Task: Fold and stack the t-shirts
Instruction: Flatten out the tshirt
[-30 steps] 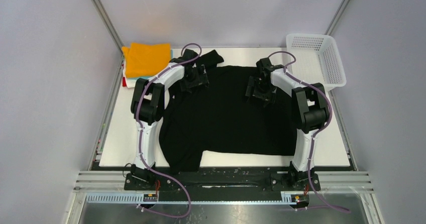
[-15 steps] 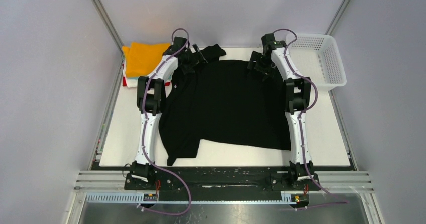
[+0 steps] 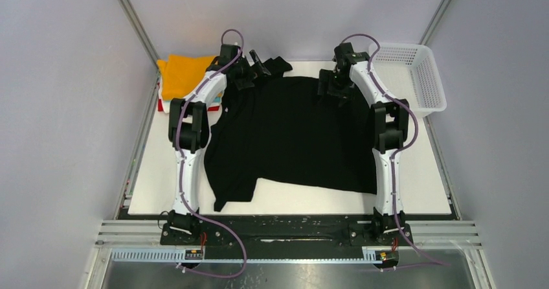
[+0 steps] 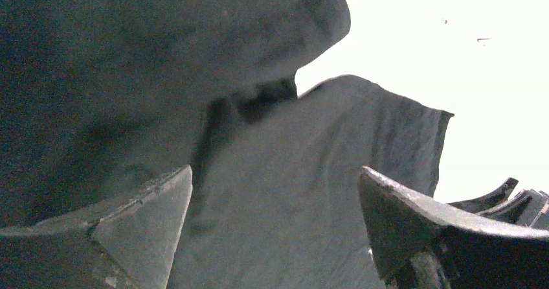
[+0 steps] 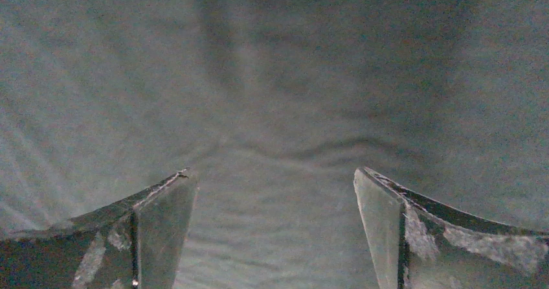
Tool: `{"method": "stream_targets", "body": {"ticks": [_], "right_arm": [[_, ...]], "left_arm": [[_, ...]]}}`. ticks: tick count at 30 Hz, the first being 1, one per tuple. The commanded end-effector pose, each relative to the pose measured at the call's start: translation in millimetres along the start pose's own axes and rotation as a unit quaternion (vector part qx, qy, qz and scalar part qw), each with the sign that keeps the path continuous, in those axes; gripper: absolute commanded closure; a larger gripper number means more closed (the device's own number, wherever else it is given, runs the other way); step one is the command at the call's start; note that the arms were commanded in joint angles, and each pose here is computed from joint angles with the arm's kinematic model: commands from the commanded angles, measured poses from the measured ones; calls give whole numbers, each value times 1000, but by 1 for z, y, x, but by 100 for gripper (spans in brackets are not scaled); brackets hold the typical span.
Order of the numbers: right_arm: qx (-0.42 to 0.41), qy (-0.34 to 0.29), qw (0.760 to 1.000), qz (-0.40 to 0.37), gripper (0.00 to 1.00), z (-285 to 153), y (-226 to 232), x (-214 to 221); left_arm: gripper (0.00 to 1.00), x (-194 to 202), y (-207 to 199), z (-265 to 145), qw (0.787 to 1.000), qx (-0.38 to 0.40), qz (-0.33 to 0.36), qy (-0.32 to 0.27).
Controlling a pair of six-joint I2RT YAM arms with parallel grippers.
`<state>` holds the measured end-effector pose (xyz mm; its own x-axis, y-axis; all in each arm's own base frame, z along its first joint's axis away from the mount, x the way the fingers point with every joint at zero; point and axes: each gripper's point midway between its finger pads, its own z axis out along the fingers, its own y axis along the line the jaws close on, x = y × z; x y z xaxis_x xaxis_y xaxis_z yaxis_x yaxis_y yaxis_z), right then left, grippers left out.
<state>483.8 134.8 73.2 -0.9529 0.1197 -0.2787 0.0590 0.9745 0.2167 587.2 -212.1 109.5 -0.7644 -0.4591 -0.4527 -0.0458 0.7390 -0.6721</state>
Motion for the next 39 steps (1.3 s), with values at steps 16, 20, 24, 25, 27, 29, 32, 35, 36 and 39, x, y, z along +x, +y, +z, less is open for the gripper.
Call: {"method": "stream_targets", "body": {"ticks": [16, 20, 24, 25, 27, 29, 32, 35, 36, 39], "right_arm": [[-295, 1, 781, -550, 6, -62, 253, 321], [-284, -10, 739, -610, 9, -45, 276, 354], [-263, -10, 731, -630, 15, -24, 283, 371], [-260, -5, 732, -630, 17, -17, 281, 373], [-246, 8, 735, -632, 19, -2, 274, 377], [-236, 16, 734, -637, 22, 9, 269, 379], [-214, 27, 739, -638, 29, 21, 260, 379], [-185, 31, 746, -638, 47, 28, 240, 379], [-175, 29, 750, -638, 56, 28, 233, 378], [-155, 38, 756, -635, 77, 23, 206, 381]], "left_arm": [[1, 185, 137, -219, 970, -230, -74, -23], [1, 192, 149, -213, 973, -209, -100, -18], [1, 194, 149, -200, 976, -188, -107, -12], [1, 196, 152, -197, 975, -191, -108, -10], [1, 200, 157, -194, 973, -200, -115, 1], [1, 203, 159, -192, 973, -198, -119, 5], [1, 207, 162, -193, 972, -201, -121, 6], [1, 208, 166, -195, 970, -211, -119, 1], [1, 208, 166, -196, 970, -211, -119, 1], [1, 207, 168, -198, 969, -219, -118, -4]]}}
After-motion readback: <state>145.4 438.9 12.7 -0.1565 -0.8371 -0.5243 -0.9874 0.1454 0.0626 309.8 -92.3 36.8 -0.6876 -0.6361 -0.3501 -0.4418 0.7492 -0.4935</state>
